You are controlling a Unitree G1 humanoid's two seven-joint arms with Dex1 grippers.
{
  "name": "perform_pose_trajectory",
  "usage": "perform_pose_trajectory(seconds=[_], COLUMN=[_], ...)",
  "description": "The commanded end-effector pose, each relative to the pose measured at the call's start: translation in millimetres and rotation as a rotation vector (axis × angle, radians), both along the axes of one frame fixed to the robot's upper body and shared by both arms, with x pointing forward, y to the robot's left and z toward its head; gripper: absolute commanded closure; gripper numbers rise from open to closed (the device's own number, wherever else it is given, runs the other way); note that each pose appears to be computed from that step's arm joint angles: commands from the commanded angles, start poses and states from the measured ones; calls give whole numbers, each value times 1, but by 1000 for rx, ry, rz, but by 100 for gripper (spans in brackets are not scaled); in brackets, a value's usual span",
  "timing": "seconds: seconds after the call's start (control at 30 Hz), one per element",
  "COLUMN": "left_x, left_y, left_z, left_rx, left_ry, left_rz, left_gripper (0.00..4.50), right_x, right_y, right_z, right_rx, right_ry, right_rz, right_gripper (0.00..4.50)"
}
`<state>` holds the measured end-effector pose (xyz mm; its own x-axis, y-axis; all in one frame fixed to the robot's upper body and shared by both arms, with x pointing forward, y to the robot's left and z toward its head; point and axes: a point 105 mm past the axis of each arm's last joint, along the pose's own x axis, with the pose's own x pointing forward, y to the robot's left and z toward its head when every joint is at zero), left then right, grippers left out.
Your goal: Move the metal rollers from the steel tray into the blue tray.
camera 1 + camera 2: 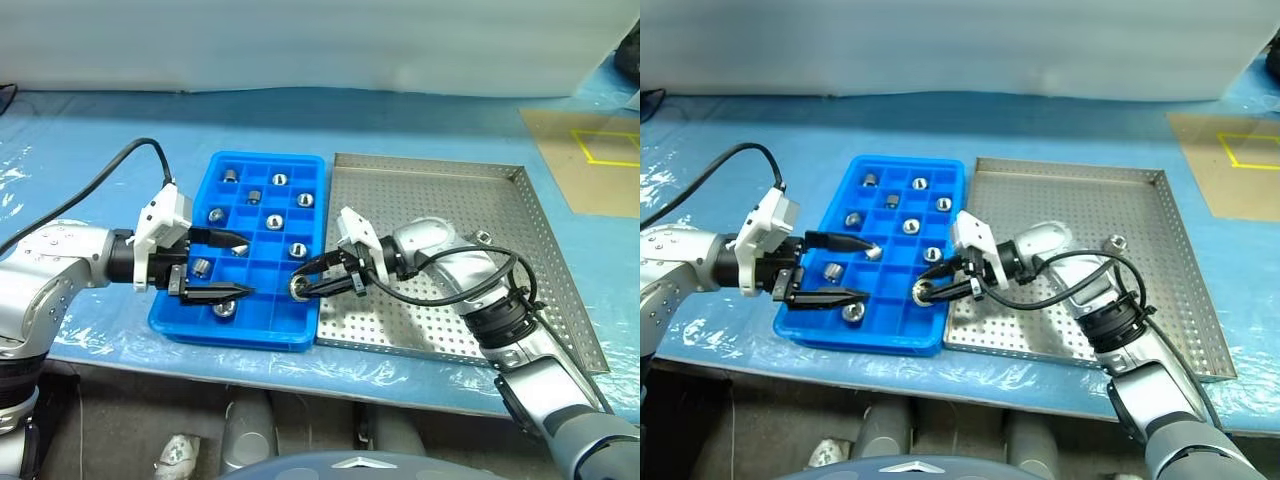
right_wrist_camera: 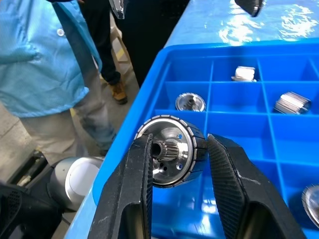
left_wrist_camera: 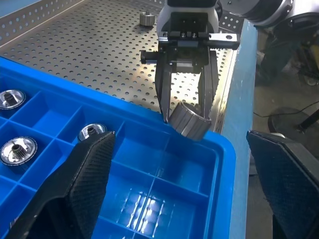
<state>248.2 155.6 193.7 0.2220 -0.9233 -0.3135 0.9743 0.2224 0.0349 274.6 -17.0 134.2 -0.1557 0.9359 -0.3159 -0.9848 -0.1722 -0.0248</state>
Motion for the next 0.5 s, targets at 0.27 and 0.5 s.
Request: perform_pose_trajectory(seconds=[0.27,0.5], left_x=[-1,3], left_y=[-2,-2], left_z=[6,7], left_rx=[0,-10], left_ry=[-24,-31], left_rz=[2,12], left_gripper=[3,3], right_x=[-8,-10], right_y=[11,10], right_z=[-1,-2], right_rx=[12,9], right_ry=[23,71], right_rz=[62,65], right_gripper=[326,164])
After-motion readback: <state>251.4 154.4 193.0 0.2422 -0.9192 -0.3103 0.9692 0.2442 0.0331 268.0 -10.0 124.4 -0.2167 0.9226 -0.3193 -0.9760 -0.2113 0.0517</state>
